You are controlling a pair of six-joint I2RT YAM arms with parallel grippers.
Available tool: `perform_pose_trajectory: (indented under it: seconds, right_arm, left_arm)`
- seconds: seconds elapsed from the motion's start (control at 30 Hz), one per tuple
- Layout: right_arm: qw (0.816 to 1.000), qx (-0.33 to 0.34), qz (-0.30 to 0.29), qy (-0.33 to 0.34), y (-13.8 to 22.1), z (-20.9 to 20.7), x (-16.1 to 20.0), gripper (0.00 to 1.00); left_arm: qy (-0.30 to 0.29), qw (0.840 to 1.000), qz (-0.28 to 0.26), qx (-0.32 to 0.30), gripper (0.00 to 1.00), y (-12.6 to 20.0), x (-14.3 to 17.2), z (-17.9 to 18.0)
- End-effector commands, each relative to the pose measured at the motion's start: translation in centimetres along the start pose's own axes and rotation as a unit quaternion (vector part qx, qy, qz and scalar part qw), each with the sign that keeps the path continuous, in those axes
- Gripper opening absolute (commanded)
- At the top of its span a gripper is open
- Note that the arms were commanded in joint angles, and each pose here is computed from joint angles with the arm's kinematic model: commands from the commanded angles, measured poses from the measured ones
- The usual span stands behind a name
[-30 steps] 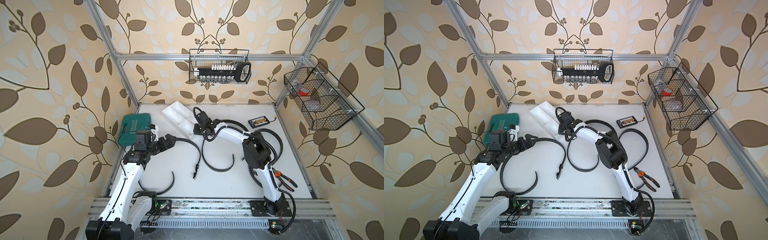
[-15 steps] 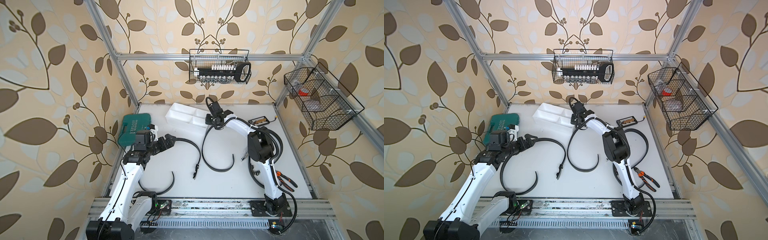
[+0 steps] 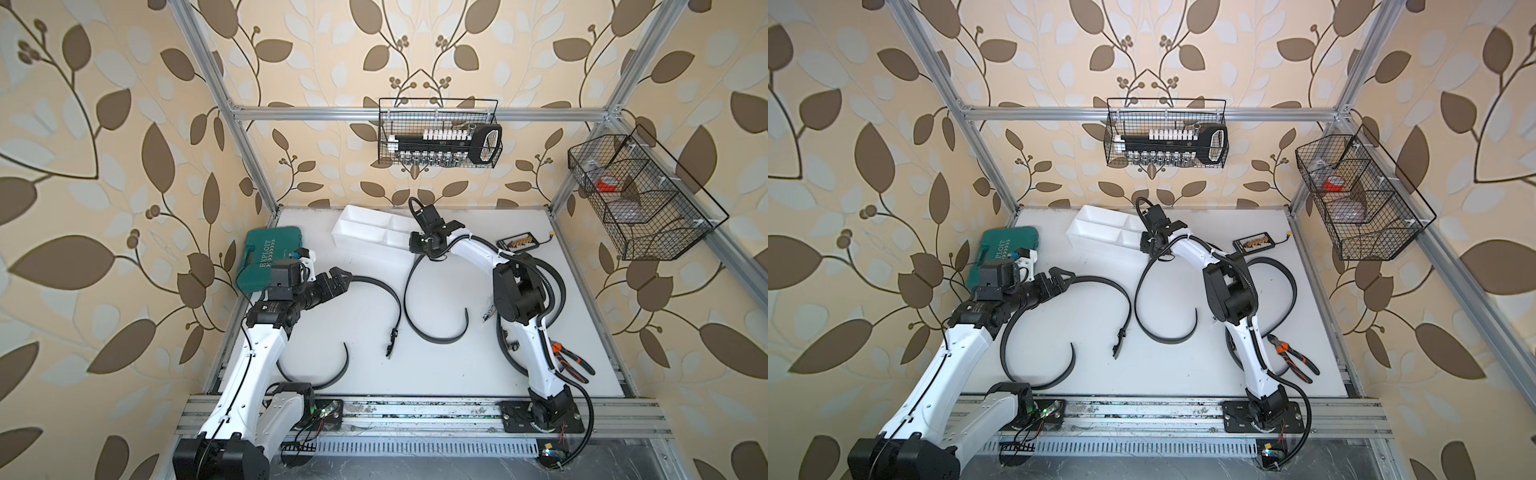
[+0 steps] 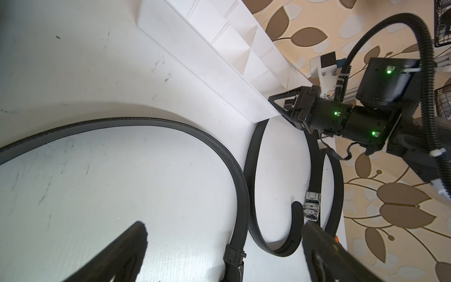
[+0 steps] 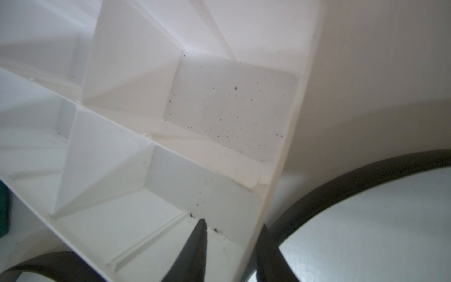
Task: Place the belts into the storage roll
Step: Move the container to the center of the board.
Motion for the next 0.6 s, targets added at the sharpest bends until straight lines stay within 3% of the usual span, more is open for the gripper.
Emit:
perform_pose_trajectory:
  seconds: [0.0, 0.27, 0.57]
  right_arm:
    - [1.0, 0.019, 0.021, 0.006, -1.0, -0.5, 0.6, 0.27]
    - [0.997, 0.069, 0.006, 0.019, -0.8, -3.0, -1.9, 0.1]
    - [0.995, 0.094, -0.013, -0.018, 0.3, -8.3, -4.9, 0.09]
  left_arm:
    - [0.002, 1.0, -0.003, 0.009, 0.99, 0.0, -0.2, 0.1]
    - [0.003, 1.0, -0.003, 0.009, 0.99, 0.0, -0.2, 0.1]
    - [0.004, 1.0, -0.001, 0.009, 0.99, -0.1, -0.2, 0.1]
Point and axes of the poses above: each gripper's point midway between its finger pads, its own y axis back along the fingers, its own z axis along the line the jaws close on, x = y × z, the point moved 9 cm from there along y, back along the fingers, and after that the axes turned 4 degrees about -y, right-handed, at the moved point
